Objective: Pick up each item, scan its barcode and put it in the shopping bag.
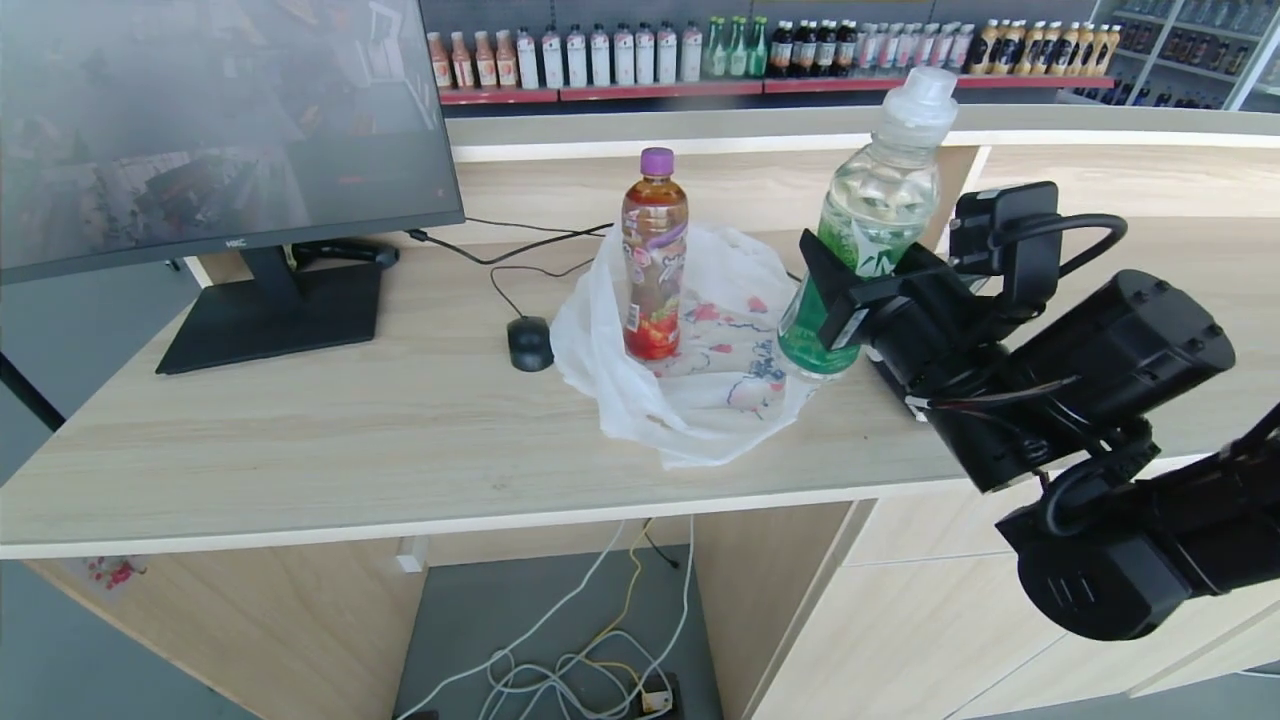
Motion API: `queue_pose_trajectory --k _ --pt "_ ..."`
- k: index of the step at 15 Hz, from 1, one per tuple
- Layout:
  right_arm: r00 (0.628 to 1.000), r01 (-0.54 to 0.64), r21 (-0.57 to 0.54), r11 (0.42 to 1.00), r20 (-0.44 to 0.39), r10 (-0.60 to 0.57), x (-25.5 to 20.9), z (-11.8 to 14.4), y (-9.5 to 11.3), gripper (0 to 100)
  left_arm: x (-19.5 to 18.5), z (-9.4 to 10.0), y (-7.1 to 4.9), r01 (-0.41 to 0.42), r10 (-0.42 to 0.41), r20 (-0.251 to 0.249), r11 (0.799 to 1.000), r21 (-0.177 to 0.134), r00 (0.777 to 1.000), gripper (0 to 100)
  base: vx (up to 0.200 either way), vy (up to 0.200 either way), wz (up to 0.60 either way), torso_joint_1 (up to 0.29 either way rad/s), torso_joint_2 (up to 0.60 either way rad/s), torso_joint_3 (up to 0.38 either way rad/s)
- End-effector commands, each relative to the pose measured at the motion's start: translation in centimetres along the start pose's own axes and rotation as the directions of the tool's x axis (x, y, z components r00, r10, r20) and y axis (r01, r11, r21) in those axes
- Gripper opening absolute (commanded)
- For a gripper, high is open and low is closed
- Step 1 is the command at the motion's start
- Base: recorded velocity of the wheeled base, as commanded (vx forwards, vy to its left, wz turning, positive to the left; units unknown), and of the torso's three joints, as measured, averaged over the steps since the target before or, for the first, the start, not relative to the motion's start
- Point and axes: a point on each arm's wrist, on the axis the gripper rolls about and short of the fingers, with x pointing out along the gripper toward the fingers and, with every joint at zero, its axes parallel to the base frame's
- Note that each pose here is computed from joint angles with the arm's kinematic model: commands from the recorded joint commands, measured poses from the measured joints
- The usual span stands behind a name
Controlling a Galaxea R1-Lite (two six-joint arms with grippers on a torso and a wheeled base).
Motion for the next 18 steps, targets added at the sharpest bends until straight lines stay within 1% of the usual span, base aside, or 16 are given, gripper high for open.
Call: queue_pose_trajectory --k 1,4,5,8,10,13,16,18 --pt "1.0 -0.002 0.0 1.0 -0.004 0.002 1.0 -1.3 0.5 0 0.0 0.0 0.0 0.0 0.0 0.001 1.0 0.0 1.0 100 0.0 0.0 0.0 0.0 0.0 0.0" --pt "1.0 -0.001 0.005 1.0 0.016 0.001 2.7 -2.8 1.2 0 0.0 0.0 0.0 0.0 0.0 0.001 1.0 0.0 1.0 100 0.0 0.0 0.0 0.0 0.0 0.0" --pt "1.0 -0.012 0.012 1.0 0.022 0.012 3.3 -3.4 2.0 0 0.0 0.0 0.0 0.0 0.0 0.001 1.0 0.0 1.0 100 0.0 0.0 0.0 0.0 0.0 0.0" --pt "0.998 -0.002 0.018 1.0 0.066 0.001 4.8 -3.7 2.1 0 0.0 0.0 0.0 0.0 0.0 0.001 1.0 0.0 1.0 100 0.0 0.0 0.0 0.0 0.0 0.0" --pt "0.998 -0.002 0.017 1.0 0.061 0.001 4.9 -4.2 2.2 0 0.0 0.0 0.0 0.0 0.0 0.001 1.0 0.0 1.0 100 0.0 0.0 0.0 0.0 0.0 0.0" --pt "1.0 -0.011 0.001 1.0 -0.01 0.011 5.5 -4.5 2.0 0 0.0 0.0 0.0 0.001 -0.001 0.001 1.0 0.0 1.0 100 0.0 0.0 0.0 0.0 0.0 0.0" --pt "0.999 -0.015 -0.003 1.0 -0.037 0.015 7.0 -3.8 2.0 0 0.0 0.0 0.0 0.0 0.0 0.001 1.0 0.0 1.0 100 0.0 0.0 0.0 0.0 0.0 0.0" --pt "0.998 -0.02 -0.008 1.0 -0.067 0.02 7.2 -4.0 2.0 0 0.0 0.0 0.0 0.0 0.0 0.001 1.0 0.0 1.0 100 0.0 0.0 0.0 0.0 0.0 0.0"
